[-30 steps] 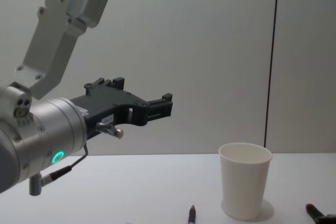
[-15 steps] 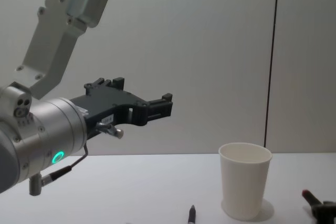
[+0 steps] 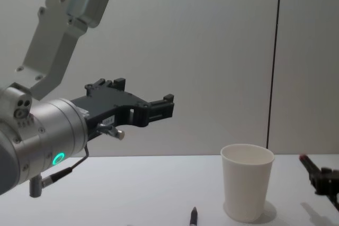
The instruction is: Place the pen into the pen holder.
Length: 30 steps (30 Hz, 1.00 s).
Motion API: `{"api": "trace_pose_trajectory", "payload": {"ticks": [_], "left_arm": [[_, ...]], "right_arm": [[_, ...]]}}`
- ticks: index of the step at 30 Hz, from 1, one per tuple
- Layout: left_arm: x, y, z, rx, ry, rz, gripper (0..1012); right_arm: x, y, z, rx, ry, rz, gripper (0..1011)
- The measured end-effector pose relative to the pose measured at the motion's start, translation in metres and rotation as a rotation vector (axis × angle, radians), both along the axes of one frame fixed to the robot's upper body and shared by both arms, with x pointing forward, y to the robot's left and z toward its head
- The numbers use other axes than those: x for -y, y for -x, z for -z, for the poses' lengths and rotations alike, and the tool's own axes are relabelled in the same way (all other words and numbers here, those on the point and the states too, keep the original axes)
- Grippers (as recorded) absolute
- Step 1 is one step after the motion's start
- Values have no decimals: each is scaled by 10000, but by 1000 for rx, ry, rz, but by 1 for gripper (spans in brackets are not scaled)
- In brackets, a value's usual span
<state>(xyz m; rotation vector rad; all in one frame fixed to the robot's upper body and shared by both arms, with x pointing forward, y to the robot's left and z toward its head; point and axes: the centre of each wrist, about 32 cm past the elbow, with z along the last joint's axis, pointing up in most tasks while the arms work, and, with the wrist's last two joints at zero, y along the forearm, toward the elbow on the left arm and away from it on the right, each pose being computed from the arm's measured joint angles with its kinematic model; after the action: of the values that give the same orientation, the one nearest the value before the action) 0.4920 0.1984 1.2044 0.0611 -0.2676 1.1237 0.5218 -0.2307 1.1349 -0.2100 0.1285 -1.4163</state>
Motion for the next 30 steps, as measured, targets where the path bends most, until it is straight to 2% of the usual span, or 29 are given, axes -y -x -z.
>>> {"api": "trace_pose_trajectory", "payload": {"ticks": [6,7,15,16,19,23,30], "left_arm": [[0,0,0,0,0,0,1004],[0,0,0,0,0,0,1004],[0,0,0,0,0,0,1004],[0,0,0,0,0,0,1004],[0,0,0,0,0,0,1004],[0,0,0,0,0,0,1004],[0,0,0,0,0,0,1004]], "right_arm": [[23,10,-34,94,-12,-26,173],[23,10,-34,94,-12,-26,173],[61,8,-68,238,-39,-75,173],[61,8,-68,238,-39,-75,173],[74,-4,-84,301,-55,-98,172],[83,-20,-90,348,-68,-118,173],[90,-90,-105,471,-102,-174,173]]}}
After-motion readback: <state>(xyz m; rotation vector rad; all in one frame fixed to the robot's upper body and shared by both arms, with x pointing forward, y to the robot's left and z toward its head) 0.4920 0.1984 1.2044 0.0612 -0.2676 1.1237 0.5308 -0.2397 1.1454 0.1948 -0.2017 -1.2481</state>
